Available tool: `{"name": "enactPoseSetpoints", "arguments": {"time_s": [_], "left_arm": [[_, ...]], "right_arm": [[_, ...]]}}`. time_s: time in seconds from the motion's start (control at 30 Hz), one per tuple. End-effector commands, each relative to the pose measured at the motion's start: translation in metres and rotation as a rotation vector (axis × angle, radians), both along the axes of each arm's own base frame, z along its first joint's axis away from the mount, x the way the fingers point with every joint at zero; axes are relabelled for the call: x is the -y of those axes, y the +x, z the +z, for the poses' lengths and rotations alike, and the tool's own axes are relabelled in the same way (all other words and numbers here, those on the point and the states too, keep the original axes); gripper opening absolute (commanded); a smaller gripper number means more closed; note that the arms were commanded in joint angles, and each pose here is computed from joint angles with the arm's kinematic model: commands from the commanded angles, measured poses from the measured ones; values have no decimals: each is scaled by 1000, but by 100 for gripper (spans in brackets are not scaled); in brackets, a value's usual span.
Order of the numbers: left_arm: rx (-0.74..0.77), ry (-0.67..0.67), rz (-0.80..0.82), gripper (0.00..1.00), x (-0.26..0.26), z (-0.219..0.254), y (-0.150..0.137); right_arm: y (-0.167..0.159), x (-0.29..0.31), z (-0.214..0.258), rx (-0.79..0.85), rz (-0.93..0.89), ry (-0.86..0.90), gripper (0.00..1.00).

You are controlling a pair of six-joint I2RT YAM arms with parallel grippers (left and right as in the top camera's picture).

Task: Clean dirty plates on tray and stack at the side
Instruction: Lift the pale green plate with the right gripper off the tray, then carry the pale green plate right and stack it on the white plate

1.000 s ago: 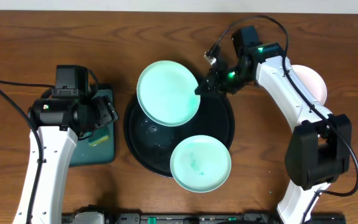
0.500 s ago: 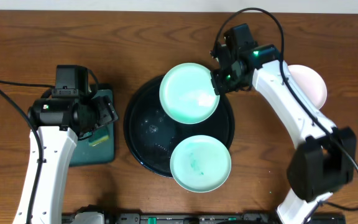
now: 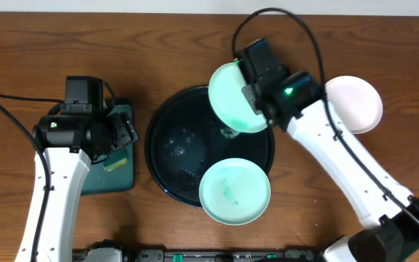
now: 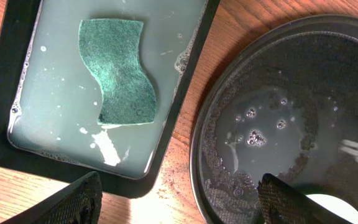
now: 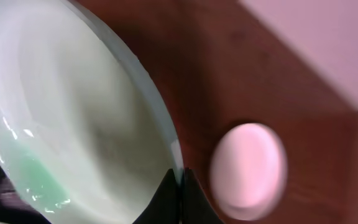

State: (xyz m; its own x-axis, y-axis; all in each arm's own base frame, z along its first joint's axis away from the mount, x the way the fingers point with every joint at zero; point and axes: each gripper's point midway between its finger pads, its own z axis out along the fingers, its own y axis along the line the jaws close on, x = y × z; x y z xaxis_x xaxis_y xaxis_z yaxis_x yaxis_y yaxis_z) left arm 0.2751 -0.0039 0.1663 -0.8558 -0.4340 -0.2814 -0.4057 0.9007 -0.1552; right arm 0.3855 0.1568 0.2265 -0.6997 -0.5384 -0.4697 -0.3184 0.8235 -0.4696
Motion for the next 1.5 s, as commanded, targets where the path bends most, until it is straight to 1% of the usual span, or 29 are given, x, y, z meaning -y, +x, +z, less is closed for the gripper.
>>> {"name": "enactPoseSetpoints", "arguments": {"time_s": [0.0,0.27,0.33,0.63,0.8,1.37,1.43,1.47], "left_arm": [[-1,5,-12,81,1,0,-1],[-1,5,-13,81,1,0,-1],[0,5,-12,81,1,0,-1],[-1,5,-12,81,1,0,-1],[-1,5,-12,81,1,0,-1],[-1,5,-12,81,1,0,-1],[-1,5,-12,81,1,0,-1],[-1,5,-12,81,1,0,-1]], "right_arm": [[-1,10,37,140,3,-241,1],[-24,-26,70,286,85,-456,1],[-35,-35,84,342,97,-542,1],[-65,-60,112,465,123,-679,1],[-75,-72,115,484,159,-696,1],[-75,-73,115,481,166,-702,1],[-75,-75,112,473,176,-684,1],[-73,-79,103,443,208,-644,1]]}}
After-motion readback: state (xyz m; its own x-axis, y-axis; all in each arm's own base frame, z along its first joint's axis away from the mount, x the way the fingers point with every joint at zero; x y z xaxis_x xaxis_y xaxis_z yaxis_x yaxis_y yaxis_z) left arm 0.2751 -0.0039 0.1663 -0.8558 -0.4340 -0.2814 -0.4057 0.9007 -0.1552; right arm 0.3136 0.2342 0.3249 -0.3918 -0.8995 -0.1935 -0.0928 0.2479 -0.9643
